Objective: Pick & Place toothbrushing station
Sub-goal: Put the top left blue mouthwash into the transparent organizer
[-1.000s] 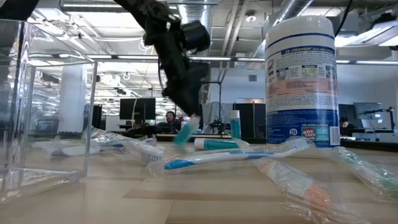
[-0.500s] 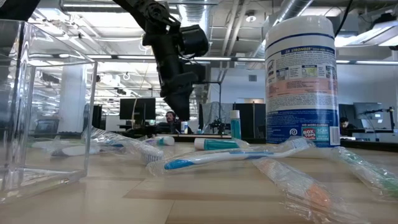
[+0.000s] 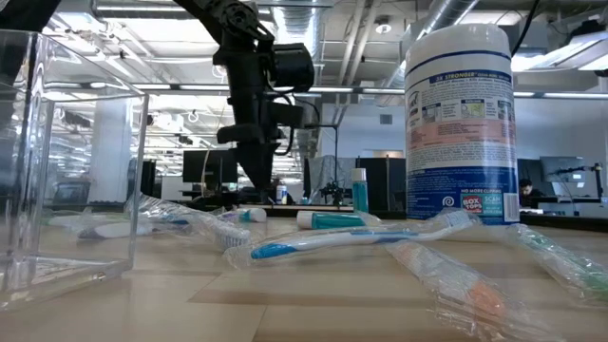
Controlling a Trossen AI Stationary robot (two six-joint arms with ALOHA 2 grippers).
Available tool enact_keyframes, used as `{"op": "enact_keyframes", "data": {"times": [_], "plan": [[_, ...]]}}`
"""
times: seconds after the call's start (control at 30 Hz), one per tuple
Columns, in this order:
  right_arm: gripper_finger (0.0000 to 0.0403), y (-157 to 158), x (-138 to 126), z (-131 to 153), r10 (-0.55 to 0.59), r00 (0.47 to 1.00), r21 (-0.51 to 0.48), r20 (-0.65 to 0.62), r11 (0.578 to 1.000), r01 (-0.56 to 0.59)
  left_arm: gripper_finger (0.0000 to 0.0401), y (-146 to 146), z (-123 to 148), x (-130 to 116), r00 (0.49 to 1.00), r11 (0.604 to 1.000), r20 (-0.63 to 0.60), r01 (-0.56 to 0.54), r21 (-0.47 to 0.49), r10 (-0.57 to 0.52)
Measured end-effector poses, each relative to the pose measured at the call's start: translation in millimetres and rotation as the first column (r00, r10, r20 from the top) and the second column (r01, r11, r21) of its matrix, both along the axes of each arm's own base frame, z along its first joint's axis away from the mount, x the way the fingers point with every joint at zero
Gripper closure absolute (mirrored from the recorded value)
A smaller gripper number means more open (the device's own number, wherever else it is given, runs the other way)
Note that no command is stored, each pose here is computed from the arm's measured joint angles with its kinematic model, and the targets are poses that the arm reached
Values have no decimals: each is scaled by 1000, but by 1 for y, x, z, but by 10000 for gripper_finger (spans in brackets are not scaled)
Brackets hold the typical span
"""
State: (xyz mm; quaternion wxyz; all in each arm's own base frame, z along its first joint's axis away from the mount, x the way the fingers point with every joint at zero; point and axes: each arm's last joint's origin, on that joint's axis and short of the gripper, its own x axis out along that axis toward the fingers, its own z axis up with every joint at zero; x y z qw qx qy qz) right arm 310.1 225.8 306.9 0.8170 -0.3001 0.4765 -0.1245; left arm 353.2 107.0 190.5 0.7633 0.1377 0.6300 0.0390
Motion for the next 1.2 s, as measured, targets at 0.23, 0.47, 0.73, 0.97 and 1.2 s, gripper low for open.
{"op": "enact_keyframes", "data": {"times": [0.23,0.47,0.73,0.97,1.2], "plan": [[321,-6,-1,-13,5,998,-58,-68,998,-9,220,-7,-17,-9,987,991,-92,133,18,-131],[321,-19,8,-13,13,994,-93,-109,995,-23,220,-8,-24,-10,966,969,-109,239,53,-233],[321,-36,19,-13,-24,992,-103,-123,995,11,220,-4,-23,-7,936,933,-120,342,108,-330],[321,-41,21,-13,-36,991,-104,-126,994,23,220,6,-29,-11,921,916,-134,381,124,-365],[321,-41,21,-13,-20,990,-111,-140,994,5,220,10,-39,-14,910,899,-114,413,148,-399]]}}
